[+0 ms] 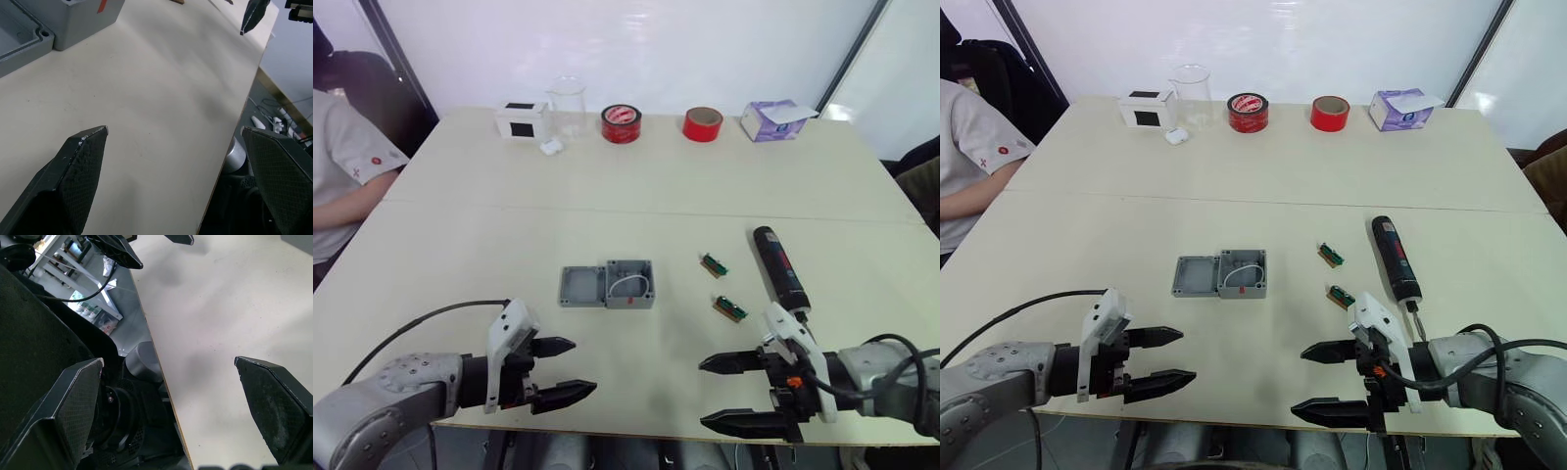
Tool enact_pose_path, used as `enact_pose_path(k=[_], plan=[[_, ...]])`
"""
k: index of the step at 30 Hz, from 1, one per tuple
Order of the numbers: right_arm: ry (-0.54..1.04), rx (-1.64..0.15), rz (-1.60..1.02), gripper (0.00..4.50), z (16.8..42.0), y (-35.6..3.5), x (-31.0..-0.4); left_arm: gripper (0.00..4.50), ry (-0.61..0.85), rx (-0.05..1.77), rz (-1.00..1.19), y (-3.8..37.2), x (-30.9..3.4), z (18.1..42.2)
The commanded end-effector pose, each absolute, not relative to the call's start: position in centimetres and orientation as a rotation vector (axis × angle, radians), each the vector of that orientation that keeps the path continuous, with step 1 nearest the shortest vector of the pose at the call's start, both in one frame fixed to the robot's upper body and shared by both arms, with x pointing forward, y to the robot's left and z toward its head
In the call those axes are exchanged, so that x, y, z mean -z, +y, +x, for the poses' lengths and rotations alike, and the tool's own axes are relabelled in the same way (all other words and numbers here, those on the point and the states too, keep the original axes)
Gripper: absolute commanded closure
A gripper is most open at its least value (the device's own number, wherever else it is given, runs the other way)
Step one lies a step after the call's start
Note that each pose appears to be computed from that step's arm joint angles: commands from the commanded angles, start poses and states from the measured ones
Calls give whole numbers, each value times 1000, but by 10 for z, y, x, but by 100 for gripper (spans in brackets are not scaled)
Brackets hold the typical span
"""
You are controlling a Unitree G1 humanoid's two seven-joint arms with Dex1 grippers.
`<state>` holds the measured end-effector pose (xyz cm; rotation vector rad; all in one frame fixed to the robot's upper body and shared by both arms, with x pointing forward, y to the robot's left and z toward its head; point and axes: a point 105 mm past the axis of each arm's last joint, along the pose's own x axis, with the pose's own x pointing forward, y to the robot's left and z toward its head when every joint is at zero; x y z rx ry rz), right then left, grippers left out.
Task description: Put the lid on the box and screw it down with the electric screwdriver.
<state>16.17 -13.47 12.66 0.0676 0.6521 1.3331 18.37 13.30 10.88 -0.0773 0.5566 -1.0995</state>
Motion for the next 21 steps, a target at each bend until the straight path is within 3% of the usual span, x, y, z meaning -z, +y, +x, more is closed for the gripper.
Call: enact_pose_path(k=[1, 13, 21], plan=[[626, -1354, 68, 0, 162, -132, -129, 3, 527, 1114, -71, 131, -115, 185], [657, -1337, 71, 0, 162, -136, -120, 3, 538, 1079, -50, 131, -112, 192], [610, -1317, 86, 0, 166, -132, -134, 3, 519, 1068, -40, 129, -115, 196]])
